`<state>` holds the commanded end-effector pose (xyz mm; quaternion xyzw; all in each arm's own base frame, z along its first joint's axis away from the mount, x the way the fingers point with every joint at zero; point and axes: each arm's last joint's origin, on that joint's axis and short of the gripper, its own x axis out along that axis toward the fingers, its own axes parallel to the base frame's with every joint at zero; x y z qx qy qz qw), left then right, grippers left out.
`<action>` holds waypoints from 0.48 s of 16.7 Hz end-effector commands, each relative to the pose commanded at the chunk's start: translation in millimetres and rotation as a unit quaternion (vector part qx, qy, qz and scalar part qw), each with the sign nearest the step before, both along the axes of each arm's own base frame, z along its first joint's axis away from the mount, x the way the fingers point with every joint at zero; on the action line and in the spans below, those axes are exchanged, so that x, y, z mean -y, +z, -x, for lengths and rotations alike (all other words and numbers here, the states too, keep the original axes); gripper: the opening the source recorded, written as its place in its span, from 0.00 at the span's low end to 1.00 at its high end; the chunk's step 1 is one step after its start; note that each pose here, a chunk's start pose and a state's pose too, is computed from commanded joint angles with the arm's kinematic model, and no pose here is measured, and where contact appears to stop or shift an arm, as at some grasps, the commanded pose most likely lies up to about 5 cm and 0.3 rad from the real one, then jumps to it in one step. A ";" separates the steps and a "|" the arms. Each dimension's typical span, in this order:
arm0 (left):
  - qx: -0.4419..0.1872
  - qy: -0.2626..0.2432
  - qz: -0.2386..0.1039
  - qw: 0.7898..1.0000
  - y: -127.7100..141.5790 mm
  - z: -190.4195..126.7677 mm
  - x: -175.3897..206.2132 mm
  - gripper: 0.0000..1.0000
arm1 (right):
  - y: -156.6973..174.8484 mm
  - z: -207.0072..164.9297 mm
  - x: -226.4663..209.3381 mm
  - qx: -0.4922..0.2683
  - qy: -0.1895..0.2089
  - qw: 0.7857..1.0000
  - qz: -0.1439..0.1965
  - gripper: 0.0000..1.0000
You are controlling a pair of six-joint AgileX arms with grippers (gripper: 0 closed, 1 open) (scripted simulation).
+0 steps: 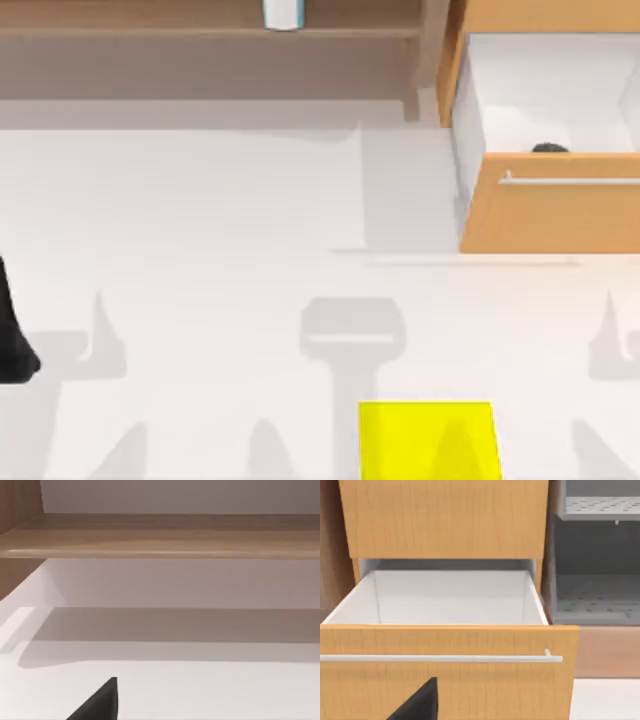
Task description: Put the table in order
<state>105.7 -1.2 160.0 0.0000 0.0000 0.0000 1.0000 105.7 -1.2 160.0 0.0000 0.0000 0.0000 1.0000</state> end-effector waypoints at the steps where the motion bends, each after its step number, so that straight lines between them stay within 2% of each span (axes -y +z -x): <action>1: 0.000 0.000 0.000 1.000 0.0 0.0 0.0 1.00 | 0.0 0.0 0.0 0.000 0.000 1.000 0.000 1.00; 4: 0.000 0.000 0.000 1.000 0.0 0.0 0.0 1.00 | 5.6 -0.2 0.4 -0.010 -0.004 1.000 0.001 1.00; 8: 0.000 0.000 0.000 1.000 0.0 0.0 0.0 1.00 | 40.9 -5.6 0.9 -0.067 -0.011 0.998 0.009 1.00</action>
